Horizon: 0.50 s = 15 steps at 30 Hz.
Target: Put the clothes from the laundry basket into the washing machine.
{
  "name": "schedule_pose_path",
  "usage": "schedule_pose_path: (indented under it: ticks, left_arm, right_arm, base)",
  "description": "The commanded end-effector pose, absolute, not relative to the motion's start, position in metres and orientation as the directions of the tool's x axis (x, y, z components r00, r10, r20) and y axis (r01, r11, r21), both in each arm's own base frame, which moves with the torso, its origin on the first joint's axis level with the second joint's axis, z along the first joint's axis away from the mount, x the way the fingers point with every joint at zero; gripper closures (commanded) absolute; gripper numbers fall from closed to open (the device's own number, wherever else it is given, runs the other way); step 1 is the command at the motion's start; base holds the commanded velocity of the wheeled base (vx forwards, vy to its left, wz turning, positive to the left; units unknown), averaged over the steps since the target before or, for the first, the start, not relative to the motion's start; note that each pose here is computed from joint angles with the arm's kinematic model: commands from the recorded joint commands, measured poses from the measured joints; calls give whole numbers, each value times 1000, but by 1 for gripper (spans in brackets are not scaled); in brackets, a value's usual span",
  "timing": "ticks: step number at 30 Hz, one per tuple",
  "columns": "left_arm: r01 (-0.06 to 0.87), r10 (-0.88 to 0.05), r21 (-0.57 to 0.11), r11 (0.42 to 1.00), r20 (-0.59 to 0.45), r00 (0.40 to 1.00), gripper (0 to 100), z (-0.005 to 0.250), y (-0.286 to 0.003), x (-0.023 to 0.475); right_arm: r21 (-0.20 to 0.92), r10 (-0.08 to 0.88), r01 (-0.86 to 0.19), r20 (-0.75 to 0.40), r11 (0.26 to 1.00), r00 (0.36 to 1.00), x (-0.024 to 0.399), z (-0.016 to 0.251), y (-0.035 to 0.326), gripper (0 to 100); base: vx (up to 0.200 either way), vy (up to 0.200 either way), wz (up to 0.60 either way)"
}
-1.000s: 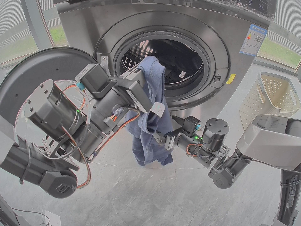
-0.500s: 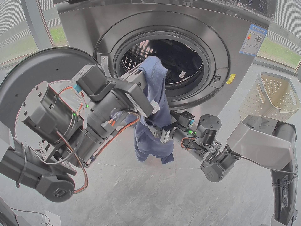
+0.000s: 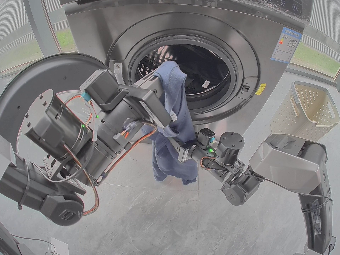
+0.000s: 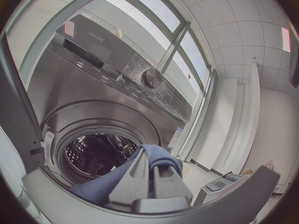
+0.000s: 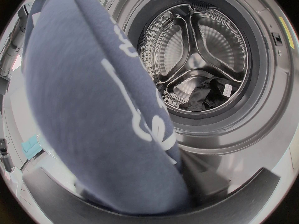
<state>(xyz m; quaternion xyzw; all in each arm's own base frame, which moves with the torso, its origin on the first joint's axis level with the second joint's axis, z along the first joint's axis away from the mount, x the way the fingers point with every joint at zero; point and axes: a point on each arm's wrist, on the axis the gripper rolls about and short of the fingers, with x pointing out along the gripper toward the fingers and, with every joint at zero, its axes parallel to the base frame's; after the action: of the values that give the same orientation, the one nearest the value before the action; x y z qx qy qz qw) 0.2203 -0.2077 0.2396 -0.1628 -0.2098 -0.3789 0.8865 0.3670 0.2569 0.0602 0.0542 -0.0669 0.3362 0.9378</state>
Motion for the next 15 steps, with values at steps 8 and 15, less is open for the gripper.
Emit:
schedule_pose_path:
  ticks: [8,15]
  left_arm:
    - [665,-563,-139,734,423,710,100,221,-185,237]
    - [596,-570,-152,789,183,801,100,156,-171,245]
  right_arm:
    - [57,586,-601,166,797,793,364,77,231,100]
    - [54,549,-583,275,811,789,359,127,211,100]
  base:
    - [0,0,0]
    - [0,0,0]
